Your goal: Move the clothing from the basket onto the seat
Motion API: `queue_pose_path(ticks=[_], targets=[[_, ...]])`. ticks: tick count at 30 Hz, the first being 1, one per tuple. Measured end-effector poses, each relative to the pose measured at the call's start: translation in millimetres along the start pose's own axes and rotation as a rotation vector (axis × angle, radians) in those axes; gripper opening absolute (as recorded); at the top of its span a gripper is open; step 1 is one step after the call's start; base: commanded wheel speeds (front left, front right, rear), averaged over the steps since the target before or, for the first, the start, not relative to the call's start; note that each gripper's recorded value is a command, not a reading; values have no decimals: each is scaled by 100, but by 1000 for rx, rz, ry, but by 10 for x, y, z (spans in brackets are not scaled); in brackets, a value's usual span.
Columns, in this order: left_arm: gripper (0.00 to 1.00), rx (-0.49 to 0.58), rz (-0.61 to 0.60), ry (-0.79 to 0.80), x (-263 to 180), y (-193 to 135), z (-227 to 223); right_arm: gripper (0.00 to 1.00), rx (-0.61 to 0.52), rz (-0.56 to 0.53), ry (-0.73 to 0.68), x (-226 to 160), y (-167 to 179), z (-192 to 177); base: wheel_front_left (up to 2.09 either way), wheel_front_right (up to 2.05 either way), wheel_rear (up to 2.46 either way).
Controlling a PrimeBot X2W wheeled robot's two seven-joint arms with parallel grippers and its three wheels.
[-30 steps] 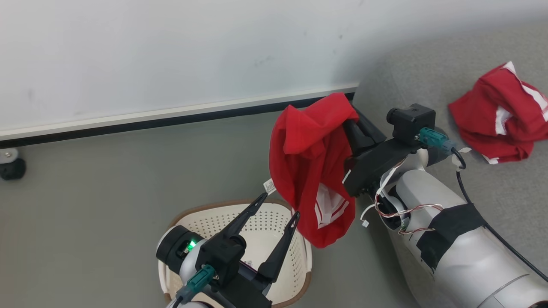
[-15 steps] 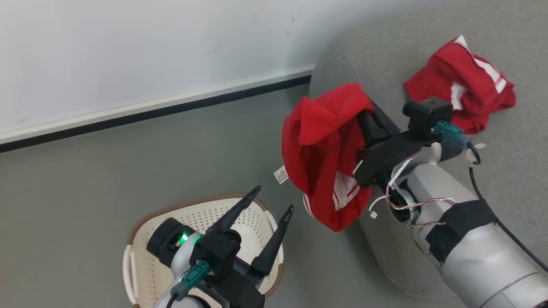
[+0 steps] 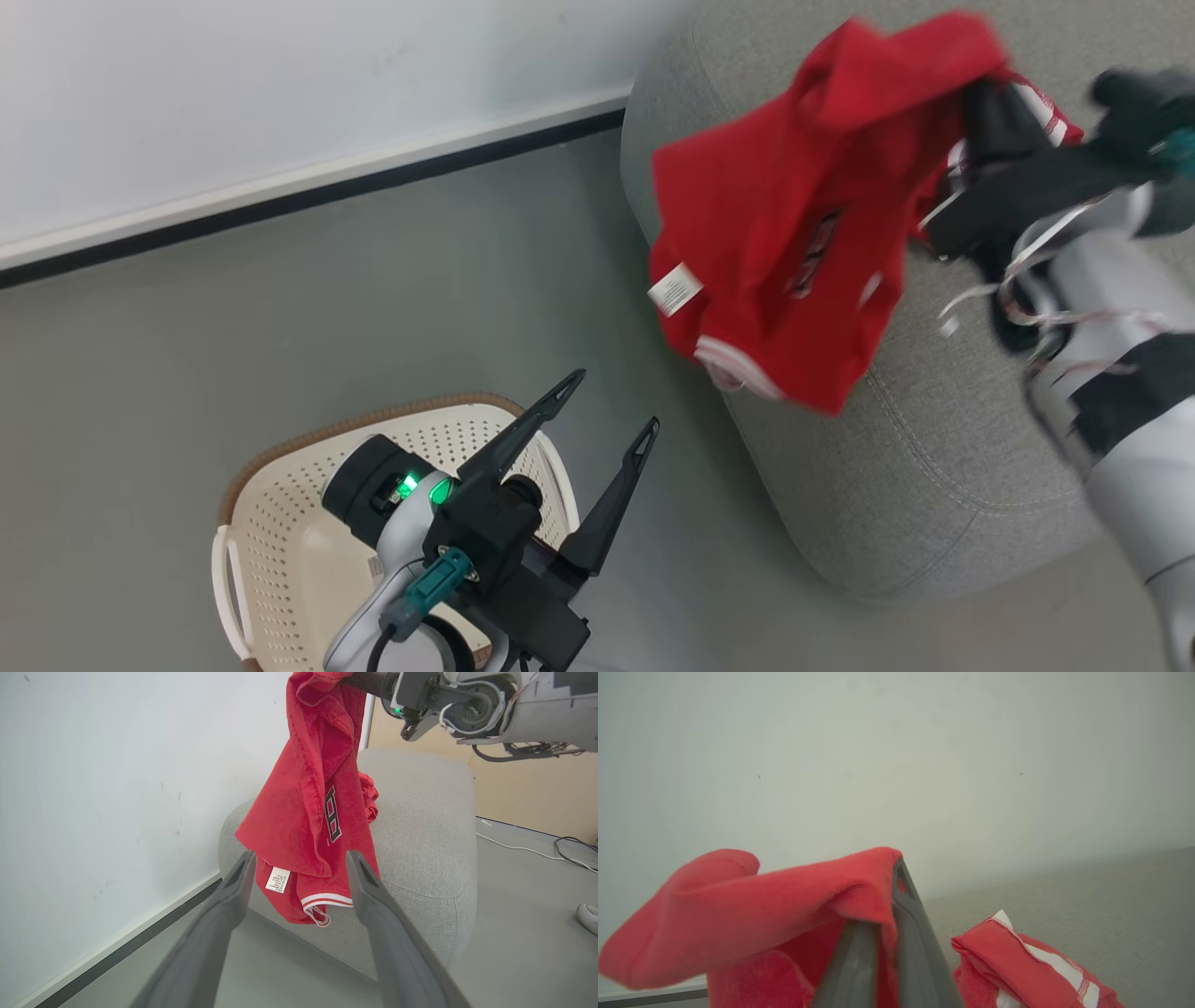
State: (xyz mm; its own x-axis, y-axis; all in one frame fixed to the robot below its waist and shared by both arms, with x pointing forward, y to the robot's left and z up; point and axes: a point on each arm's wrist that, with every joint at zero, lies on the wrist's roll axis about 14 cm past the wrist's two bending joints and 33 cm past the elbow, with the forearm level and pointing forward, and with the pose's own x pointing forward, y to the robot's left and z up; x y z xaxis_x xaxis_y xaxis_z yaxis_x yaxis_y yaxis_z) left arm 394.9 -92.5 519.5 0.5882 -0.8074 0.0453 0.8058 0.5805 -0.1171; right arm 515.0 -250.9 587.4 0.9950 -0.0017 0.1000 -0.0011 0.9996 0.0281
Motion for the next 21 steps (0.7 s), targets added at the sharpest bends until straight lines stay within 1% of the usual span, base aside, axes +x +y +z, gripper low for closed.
queue_pose_path(ticks=[7,14,17,21], targets=[[100,-9,-20,19,58,41,-95,0,-60,-112,-122,260,-510,573,0,0,0],[100,-1,-56,10,152,32,-103,0,-144,-222,-225,398,-1002,1115,0,0,0],[100,-6,-68,11,176,39,-118,0,-185,-260,-254,434,-1167,1276,0,0,0],[100,-12,-76,7,197,63,-136,0,-241,-301,-264,460,-1375,1381,0,0,0]])
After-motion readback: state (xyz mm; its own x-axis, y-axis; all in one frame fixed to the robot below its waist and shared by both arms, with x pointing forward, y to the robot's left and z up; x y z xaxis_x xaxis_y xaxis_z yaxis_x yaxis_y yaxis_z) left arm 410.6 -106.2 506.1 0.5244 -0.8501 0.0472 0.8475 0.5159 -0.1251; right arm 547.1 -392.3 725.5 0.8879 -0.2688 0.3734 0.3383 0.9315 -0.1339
